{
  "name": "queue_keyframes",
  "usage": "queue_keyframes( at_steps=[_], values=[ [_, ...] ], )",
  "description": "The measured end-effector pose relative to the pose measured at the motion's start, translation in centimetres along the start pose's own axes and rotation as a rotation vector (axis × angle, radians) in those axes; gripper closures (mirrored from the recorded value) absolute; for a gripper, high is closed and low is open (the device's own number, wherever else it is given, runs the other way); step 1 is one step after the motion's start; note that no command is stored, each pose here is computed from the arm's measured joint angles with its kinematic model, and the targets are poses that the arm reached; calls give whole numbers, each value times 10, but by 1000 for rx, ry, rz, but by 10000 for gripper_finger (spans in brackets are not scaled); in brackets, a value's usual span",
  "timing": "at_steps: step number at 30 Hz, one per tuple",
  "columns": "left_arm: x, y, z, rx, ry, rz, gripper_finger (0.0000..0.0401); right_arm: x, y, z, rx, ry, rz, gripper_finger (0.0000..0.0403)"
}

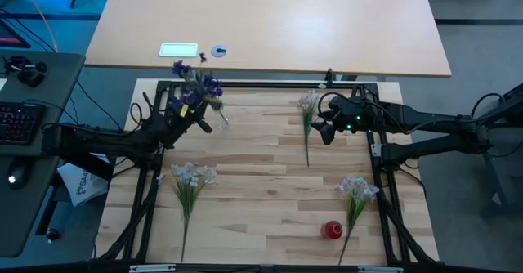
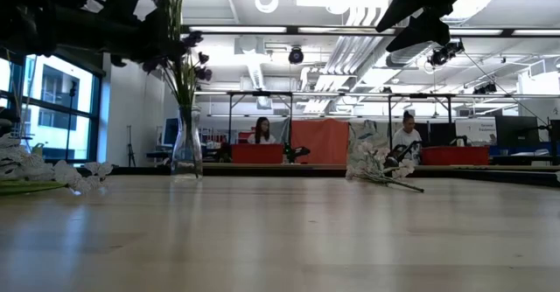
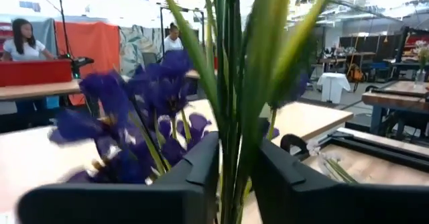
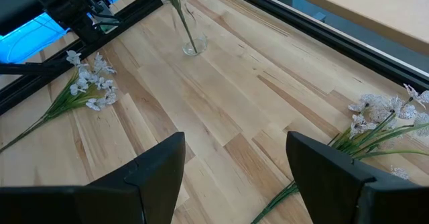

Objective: Sort flowers into vase by color
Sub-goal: Put the purple flowers into the white vase

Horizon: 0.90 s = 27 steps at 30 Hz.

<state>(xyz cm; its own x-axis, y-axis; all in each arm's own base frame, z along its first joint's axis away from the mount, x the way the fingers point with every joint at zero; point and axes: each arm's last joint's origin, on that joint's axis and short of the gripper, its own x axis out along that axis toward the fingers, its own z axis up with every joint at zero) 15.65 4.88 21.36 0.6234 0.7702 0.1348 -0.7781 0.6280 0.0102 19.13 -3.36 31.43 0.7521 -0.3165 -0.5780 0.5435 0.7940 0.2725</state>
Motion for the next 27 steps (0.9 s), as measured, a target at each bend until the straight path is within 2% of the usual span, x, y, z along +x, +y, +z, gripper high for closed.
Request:
queue_keyframes(
  at_steps=[8, 14, 19, 27],
  values=[
    [-1, -2, -11, -80, 93, -14, 236, 0, 0, 0, 0, 0, 0, 149],
    [-8, -8, -12, -137, 125, -65, 186, 0, 0, 0, 2, 0, 1, 149],
    [-18, -10, -16, -105, 196, -112, 163, 0, 0, 0, 3, 0, 0, 149],
    [-30, -2, -19, -66, 273, -85, 153, 0, 0, 0, 7, 0, 1, 149]
  ],
)
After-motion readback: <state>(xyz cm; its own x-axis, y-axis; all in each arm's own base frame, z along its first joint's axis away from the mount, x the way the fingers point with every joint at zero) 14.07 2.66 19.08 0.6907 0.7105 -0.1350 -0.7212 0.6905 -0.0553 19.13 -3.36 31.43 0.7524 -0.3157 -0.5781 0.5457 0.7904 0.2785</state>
